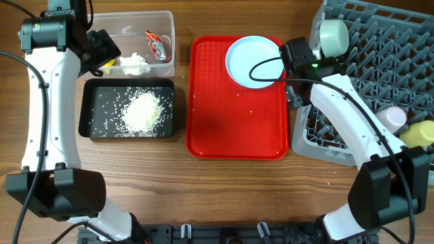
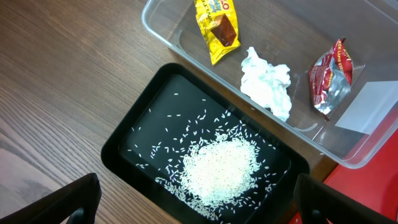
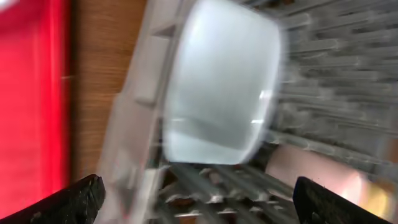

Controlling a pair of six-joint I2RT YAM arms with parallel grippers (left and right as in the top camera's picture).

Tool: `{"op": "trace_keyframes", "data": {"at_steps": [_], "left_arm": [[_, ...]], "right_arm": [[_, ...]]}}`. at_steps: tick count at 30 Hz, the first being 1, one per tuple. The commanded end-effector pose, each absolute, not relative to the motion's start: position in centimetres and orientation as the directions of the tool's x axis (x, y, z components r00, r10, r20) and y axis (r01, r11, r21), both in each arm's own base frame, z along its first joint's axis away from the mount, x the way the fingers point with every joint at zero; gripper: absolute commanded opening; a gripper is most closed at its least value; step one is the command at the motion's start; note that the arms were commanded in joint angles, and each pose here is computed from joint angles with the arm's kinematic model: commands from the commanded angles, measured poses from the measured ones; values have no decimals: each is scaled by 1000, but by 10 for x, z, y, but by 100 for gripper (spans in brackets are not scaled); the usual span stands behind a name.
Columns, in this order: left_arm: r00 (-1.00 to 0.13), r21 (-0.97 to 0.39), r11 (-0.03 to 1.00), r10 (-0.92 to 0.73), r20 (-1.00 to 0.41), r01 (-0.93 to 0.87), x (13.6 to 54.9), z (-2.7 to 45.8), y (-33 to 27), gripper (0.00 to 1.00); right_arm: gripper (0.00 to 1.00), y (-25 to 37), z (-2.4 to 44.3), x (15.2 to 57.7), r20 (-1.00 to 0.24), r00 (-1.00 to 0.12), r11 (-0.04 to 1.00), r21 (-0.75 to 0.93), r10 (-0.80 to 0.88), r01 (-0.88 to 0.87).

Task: Sort waste into correct bins and load items into the dishwasher rack
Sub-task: 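Carry the light-blue bowl into the dish rack and release it, then move the right gripper to the white plate and grasp its edge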

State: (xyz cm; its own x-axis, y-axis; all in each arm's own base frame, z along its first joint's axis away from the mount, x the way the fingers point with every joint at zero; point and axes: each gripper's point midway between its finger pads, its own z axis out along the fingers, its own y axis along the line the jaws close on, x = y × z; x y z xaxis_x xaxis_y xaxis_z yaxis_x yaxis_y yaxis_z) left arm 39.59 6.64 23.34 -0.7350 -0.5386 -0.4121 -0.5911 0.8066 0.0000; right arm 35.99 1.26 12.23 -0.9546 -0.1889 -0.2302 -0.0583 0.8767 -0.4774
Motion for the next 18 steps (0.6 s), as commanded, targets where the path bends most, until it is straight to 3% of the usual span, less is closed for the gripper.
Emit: {"op": "trace_keyframes", "data": {"at_steps": [1, 2, 3, 4, 5, 6, 10, 18], "left_arm": [[-719, 1, 796, -547, -430, -606, 392, 240, 70, 100], [-719, 1, 796, -547, -430, -606, 392, 240, 70, 100], [-719, 1, 796, -547, -430, -606, 392, 240, 70, 100], [-719, 1, 796, -547, -430, -606, 392, 240, 70, 100], [-719, 1, 796, -547, -430, -606, 392, 239, 70, 100], [-719, 1, 796, -547, -430, -606, 392, 240, 70, 100], [-719, 1, 796, -547, -430, -606, 392, 240, 70, 100], [-719, 1, 796, -547, -430, -606, 392, 240, 70, 100]], "right_arm": [[100, 78, 120, 352, -254, -954, 985, -108, -160, -137], [100, 92, 119, 348, -243, -957, 987, -26, -161, -159], [84, 100, 118, 345, -235, -958, 984, 23, -164, -174], [63, 106, 118, 344, -231, -959, 982, 58, -164, -181], [22, 111, 118, 342, -225, -962, 980, 86, -156, -179], [4, 110, 116, 339, -212, -970, 985, 94, -119, -141], [4, 94, 99, 309, -88, -994, 997, 41, -61, -65], [5, 51, 101, 280, 8, -998, 981, -182, 64, 61]]}}
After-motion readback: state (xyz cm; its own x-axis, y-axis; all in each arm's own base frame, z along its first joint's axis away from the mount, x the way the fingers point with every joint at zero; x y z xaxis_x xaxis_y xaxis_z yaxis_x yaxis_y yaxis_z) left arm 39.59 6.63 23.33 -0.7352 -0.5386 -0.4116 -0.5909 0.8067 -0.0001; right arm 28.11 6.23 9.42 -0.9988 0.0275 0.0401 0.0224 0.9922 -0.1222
